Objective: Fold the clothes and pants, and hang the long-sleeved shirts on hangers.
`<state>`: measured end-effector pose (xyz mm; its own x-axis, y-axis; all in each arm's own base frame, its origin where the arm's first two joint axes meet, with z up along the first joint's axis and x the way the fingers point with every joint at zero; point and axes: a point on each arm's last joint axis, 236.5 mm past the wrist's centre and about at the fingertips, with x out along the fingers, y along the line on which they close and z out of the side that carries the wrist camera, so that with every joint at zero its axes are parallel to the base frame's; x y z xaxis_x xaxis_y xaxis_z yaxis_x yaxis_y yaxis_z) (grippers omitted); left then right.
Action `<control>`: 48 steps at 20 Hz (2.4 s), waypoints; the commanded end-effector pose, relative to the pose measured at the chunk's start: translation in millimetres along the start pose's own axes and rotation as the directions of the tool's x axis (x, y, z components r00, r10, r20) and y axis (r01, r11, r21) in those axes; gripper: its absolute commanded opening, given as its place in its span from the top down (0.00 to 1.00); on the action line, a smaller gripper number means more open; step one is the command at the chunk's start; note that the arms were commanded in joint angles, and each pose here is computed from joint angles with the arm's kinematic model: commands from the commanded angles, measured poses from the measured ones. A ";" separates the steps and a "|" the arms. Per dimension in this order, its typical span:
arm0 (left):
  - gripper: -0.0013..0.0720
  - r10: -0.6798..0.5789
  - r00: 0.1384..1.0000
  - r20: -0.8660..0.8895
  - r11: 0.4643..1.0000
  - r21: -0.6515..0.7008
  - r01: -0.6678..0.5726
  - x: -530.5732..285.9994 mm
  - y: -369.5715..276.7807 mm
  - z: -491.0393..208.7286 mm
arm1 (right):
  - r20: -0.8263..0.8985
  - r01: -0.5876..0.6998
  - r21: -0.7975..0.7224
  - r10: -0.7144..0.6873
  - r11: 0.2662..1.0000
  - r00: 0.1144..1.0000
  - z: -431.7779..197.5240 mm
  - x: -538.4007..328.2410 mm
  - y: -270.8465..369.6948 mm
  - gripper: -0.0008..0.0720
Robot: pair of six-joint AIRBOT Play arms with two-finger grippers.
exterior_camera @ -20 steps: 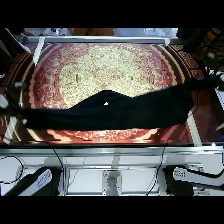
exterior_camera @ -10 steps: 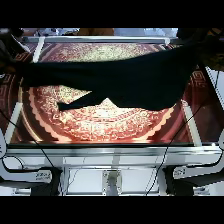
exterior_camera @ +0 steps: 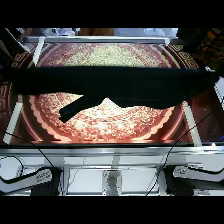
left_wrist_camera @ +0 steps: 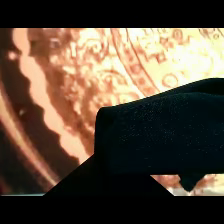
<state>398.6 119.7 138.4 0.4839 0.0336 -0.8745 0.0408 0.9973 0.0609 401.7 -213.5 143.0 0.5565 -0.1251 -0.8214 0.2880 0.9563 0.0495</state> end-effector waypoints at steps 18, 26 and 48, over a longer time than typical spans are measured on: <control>0.95 -0.146 0.758 -0.636 0.926 0.181 0.330 55.2 -86.2 -329.8 | -0.393 0.282 0.038 -0.245 0.959 0.886 -267.9 9.0 -105.0 0.97; 0.57 -0.110 0.771 -0.627 0.931 0.207 0.301 59.3 -76.8 -326.2 | -0.439 0.316 0.104 -0.242 0.943 0.865 -294.1 6.7 -114.7 0.22; 0.30 -0.111 0.958 -0.266 0.855 0.465 0.228 150.3 -155.4 -117.0 | 0.092 -0.028 0.221 0.008 0.975 0.996 -70.7 -39.8 -30.7 0.22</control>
<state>355.5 -8.3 -32.7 0.2762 -0.0761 -0.9581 0.5091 0.8571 0.0787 297.3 -241.3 140.2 0.6197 -0.2155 -0.7547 0.4984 0.8508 0.1663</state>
